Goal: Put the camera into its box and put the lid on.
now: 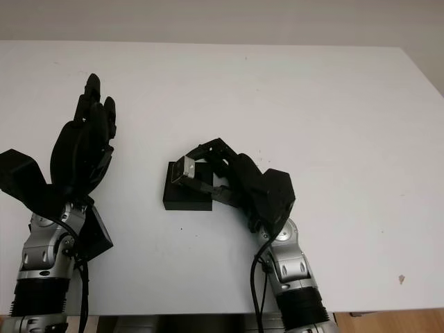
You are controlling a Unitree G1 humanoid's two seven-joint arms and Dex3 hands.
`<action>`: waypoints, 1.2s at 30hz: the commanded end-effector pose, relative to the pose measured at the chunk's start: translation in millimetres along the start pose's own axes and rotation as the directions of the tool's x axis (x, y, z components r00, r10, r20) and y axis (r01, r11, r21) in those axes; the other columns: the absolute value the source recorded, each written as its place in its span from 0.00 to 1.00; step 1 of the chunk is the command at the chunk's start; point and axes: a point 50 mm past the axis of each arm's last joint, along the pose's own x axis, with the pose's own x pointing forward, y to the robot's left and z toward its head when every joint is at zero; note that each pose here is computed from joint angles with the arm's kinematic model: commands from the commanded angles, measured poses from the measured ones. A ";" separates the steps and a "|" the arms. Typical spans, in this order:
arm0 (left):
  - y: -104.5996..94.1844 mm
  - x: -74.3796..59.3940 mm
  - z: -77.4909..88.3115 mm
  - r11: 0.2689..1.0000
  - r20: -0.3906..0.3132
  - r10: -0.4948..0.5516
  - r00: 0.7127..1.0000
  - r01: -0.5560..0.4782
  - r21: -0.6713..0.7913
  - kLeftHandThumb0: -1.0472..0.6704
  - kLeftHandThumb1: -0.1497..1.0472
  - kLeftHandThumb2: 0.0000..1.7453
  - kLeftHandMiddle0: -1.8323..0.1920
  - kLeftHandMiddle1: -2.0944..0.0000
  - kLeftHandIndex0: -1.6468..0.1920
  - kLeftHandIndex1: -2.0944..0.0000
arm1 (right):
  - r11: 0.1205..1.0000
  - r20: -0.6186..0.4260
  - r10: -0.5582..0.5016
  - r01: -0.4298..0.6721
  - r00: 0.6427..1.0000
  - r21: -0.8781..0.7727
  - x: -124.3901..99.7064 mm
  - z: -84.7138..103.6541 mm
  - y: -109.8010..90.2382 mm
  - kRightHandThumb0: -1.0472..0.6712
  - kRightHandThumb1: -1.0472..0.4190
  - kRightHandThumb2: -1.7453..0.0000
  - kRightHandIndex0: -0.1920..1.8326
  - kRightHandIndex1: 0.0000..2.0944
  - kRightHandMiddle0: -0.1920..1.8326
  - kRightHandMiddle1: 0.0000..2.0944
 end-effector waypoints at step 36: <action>1.3 1.3 4.6 1.000 0.024 -0.006 1.000 0.005 0.005 0.14 1.00 0.34 1.00 1.00 1.00 1.00 | 0.936 0.061 0.044 -0.020 0.997 -0.352 -5.0 -7.3 4.5 0.39 0.01 0.97 0.19 0.03 0.19 0.80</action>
